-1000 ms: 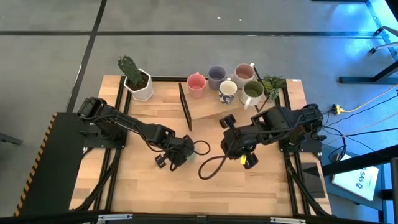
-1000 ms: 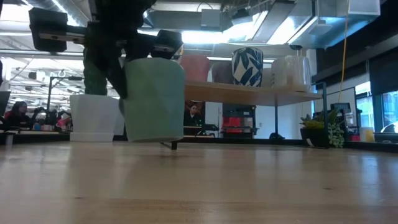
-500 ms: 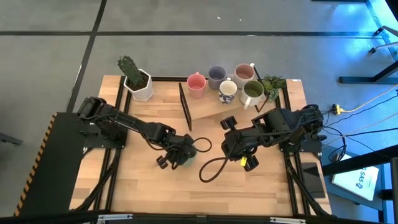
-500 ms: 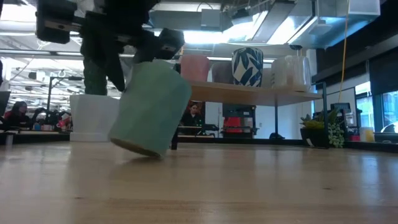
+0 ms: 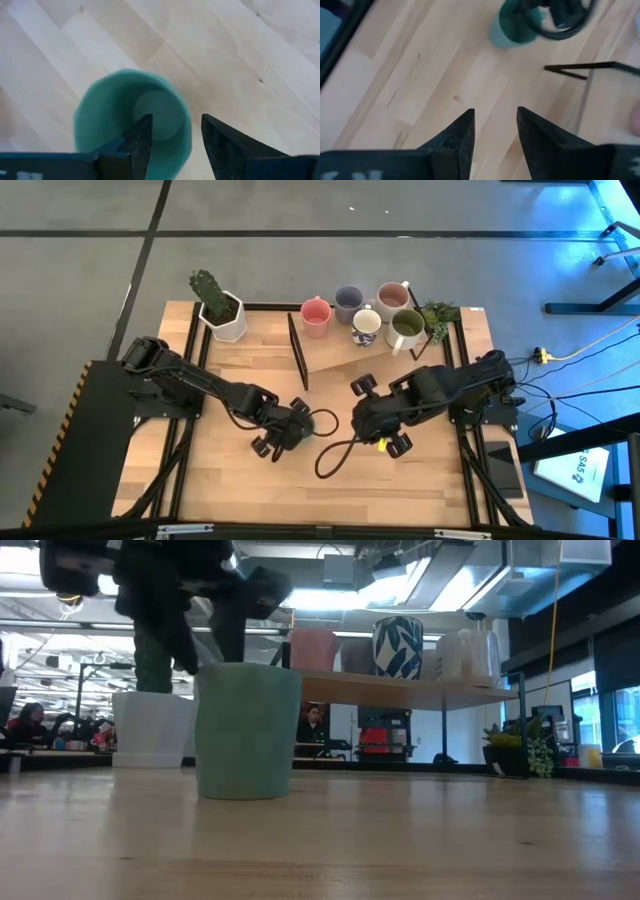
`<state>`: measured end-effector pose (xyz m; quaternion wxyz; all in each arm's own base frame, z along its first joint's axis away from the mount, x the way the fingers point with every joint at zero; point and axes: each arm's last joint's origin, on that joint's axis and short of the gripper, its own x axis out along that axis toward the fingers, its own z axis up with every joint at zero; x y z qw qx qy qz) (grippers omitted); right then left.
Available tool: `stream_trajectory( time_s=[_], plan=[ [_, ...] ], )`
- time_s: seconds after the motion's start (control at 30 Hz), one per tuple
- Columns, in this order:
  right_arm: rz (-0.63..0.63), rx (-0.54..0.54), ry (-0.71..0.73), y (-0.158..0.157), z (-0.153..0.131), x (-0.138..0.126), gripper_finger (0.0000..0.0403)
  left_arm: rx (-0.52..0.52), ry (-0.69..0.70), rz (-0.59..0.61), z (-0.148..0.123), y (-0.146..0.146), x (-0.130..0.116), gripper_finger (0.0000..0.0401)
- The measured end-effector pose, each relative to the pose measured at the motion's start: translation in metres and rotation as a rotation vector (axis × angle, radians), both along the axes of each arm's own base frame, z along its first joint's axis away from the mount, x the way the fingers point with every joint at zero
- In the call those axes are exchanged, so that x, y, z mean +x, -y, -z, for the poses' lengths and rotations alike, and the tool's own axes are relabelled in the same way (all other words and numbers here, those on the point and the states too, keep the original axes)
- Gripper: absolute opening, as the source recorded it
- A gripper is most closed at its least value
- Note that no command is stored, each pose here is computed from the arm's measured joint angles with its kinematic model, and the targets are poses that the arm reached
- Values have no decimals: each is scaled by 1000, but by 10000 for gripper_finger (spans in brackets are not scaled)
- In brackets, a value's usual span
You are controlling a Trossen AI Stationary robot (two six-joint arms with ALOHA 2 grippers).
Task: Place coffee mugs
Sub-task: Put the green mug on the shelf
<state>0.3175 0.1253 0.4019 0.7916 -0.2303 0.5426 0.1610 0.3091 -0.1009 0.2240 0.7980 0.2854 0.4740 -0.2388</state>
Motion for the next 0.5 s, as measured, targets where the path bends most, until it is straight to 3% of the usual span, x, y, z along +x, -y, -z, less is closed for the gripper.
stream_trajectory(
  time_s=[0.1,0.27,0.5],
  plan=[
    [-2,7,0,-3,10,6,136,-33,-2,-16,-8,3,-3,164],
    [-8,43,69,-7,14,16,136,-167,24,-101,-49,4,-8,164],
    [132,-75,208,-5,26,31,136,-377,-14,-362,-124,1,-35,164]
  ],
)
